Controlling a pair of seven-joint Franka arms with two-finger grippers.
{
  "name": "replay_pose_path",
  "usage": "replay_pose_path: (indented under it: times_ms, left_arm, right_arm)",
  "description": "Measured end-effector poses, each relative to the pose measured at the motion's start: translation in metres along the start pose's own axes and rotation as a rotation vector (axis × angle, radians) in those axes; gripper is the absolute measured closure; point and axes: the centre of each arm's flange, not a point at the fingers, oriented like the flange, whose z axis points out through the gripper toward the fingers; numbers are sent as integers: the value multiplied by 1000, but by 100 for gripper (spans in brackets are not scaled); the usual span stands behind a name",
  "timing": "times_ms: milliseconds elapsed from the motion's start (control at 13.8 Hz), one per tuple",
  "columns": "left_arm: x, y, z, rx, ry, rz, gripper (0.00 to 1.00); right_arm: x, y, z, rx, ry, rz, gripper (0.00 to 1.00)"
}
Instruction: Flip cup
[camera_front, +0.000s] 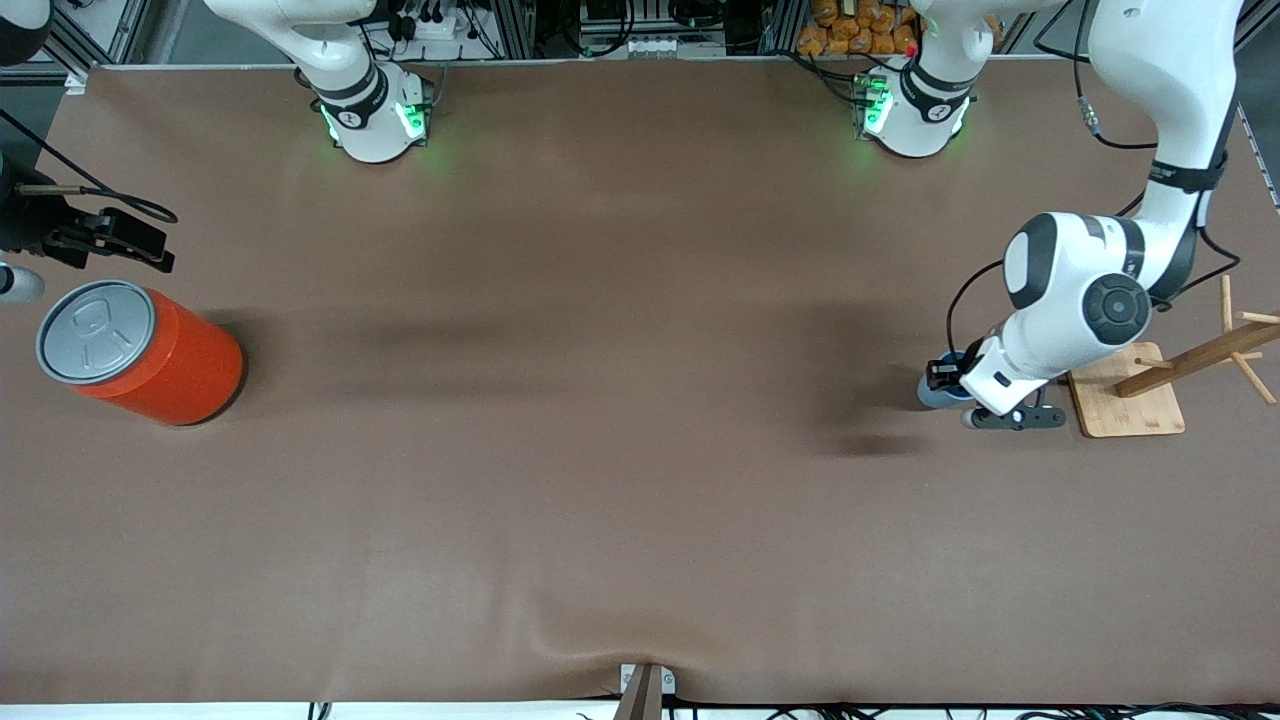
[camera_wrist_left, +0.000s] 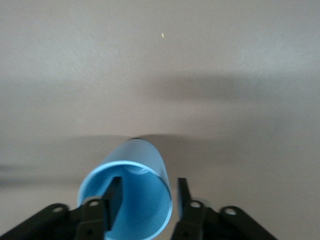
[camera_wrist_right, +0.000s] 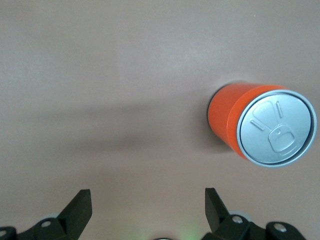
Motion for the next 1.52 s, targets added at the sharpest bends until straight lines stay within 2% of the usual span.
replay_pose_path:
  times_ms: [289,506,650,794,1011,1228,1372,1517]
  left_arm:
    - [22,-5,-113,19,-33,-11,1]
    - [27,-26,-191,82,23,-19,0]
    - [17,-38,-233,98,62,-24,0]
    - [-9,-35,-272,111,67,-24,0]
    - [-52,-22,-326,125,121,-15,0]
    - [-87,-8,-348,106,151,4,0]
    - [-94,-6,-350,62,149,39,0]
    - [-95,-7,-348,50,144,50,0]
  right_arm:
    - [1,-1,-1,6,10,-3,0]
    - [3,-5,3,32,4,-9,0]
    - [4,-8,2,33,9,-15,0]
    - [4,-8,-4,34,20,-16,0]
    - [4,-8,-6,35,25,-16,0]
    - [4,-8,-7,35,26,-16,0]
    - [4,-8,-9,35,32,-16,0]
    - [4,-8,-10,35,34,-16,0]
